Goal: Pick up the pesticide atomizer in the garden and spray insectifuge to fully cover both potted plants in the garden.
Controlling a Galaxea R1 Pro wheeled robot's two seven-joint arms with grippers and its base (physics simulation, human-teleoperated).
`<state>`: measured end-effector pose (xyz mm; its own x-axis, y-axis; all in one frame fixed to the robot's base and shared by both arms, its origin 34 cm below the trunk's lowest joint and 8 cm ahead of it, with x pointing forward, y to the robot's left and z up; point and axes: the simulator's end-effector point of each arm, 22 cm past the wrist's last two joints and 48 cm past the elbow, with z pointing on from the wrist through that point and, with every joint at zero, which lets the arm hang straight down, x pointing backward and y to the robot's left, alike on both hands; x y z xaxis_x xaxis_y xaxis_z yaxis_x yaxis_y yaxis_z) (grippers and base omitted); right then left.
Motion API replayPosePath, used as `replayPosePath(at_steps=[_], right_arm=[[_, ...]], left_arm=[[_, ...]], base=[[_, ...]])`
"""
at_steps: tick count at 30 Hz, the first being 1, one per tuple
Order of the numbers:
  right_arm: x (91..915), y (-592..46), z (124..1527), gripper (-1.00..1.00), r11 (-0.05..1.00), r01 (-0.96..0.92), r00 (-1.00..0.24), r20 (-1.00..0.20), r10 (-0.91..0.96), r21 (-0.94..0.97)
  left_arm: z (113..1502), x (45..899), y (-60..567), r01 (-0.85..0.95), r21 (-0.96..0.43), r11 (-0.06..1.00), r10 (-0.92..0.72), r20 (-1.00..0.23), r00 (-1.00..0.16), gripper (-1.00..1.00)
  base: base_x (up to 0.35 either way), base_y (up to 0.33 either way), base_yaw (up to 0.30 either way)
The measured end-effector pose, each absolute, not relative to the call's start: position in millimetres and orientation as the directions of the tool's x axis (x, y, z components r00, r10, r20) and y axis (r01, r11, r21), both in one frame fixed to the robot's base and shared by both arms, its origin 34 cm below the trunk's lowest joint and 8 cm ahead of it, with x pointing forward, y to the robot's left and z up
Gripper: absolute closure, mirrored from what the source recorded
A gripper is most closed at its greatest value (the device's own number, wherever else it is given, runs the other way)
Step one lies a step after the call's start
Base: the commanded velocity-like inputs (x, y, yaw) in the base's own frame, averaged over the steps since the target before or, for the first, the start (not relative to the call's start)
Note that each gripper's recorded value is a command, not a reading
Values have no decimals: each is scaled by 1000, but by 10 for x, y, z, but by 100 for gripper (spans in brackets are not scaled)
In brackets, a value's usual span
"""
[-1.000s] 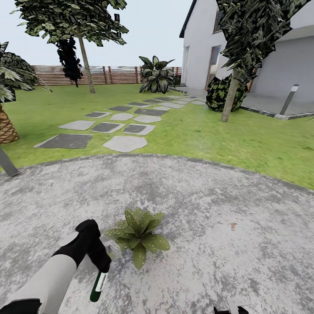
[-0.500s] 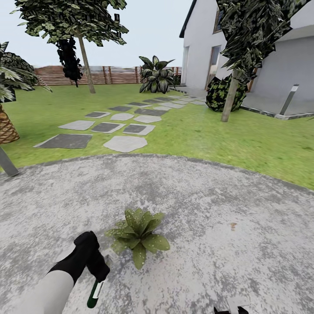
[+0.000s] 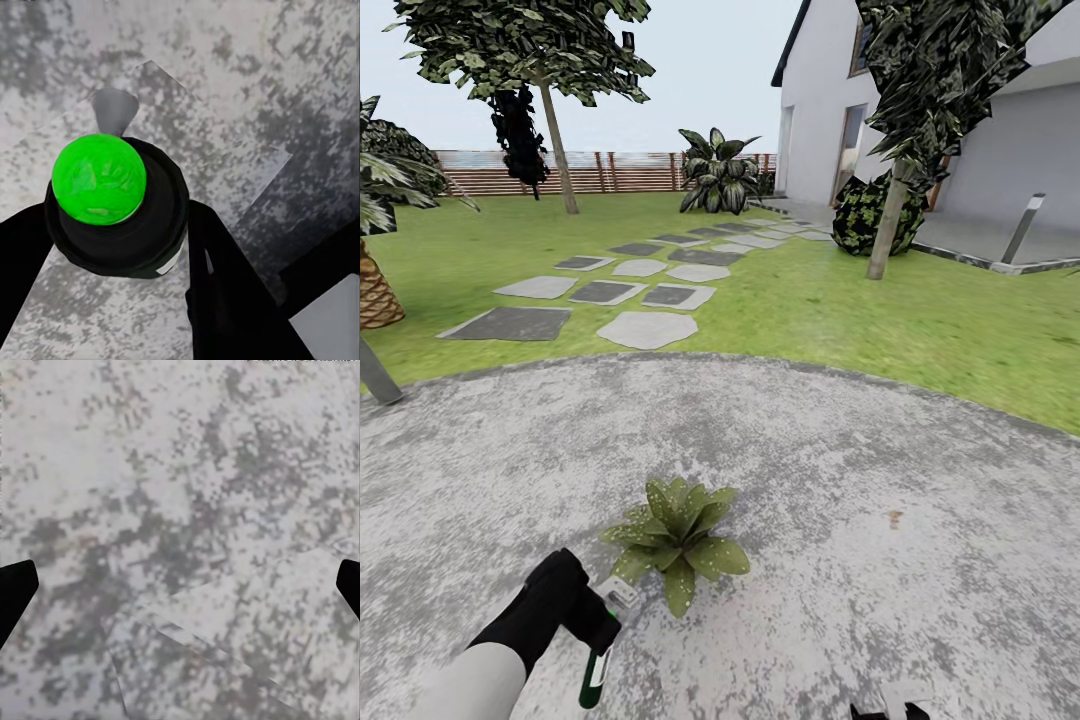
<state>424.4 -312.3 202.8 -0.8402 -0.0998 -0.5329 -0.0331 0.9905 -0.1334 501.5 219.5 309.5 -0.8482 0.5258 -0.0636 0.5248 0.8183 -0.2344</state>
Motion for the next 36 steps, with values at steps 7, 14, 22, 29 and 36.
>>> replayPosePath(at_steps=[7, 14, 22, 29, 36], right_arm=[[4251, -3082, 2028, -100, 991, -28, -839, -535, -93, -128], [4252, -3085, 2029, -100, 991, -28, -839, -536, -93, -128], [4248, -3093, 2028, -100, 991, -28, -840, -534, -93, -129], [4247, -3087, 2027, -100, 991, -29, -840, -534, -94, -128], [4250, -3081, 2028, -100, 991, -30, -840, -535, -94, -128]], left_arm=[[3108, 5034, 2155, 526, -235, 817, 526, -71, -848, 100], [3125, 5064, 2164, 523, -232, 820, 520, -78, -850, 100], [3142, 5101, 2219, 471, -251, 846, 463, -94, -881, 100], [3204, 5185, 2179, 460, -261, 849, 448, -109, -888, 100], [3442, 5188, 2186, 484, -358, 799, 489, -81, -868, 100]], base=[[0, -1, 210], [-21, -196, 197], [-120, -89, 9], [-3, -2, 0], [0, 0, 0]])
